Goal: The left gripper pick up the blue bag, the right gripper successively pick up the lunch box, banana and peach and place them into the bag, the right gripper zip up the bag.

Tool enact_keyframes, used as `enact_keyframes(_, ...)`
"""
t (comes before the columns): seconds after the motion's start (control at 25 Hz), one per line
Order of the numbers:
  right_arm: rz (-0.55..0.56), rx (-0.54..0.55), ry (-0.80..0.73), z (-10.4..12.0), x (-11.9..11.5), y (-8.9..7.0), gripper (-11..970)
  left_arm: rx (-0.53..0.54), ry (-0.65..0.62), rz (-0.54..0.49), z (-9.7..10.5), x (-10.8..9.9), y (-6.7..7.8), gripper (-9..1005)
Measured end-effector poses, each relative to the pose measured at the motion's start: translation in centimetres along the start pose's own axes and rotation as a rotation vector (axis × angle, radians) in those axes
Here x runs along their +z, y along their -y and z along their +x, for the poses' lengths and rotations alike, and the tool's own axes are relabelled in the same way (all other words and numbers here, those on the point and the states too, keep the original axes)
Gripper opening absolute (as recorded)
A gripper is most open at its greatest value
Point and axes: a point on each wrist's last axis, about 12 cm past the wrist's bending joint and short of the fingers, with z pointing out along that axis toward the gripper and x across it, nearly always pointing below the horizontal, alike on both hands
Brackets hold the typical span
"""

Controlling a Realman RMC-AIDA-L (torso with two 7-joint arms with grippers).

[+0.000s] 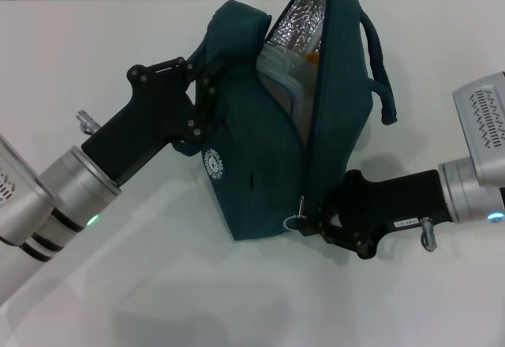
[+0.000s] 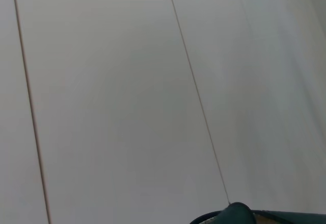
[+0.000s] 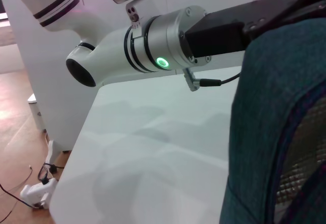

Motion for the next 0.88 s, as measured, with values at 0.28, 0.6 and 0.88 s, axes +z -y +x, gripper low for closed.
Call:
enact_keyframes(0.28, 0.024, -0.043, 0.006, -0.4, -0.7, 0.3, 21, -0.018, 0.005, -0.004, 0.0, -0.4, 0.3, 193)
enact_keyframes(0.6, 0.031, -0.090, 0.013, -0.9, -1.1, 0.4, 21, -0.036, 0.096, -0.024, -1.0, -1.9, 0.9, 516)
enact_keyframes(0.88, 0.035, -0.161, 0.013, -2.3, -1.2, 1.0, 21, -0.001, 0.135, -0.072, -1.5, -4.4, 1.0, 668)
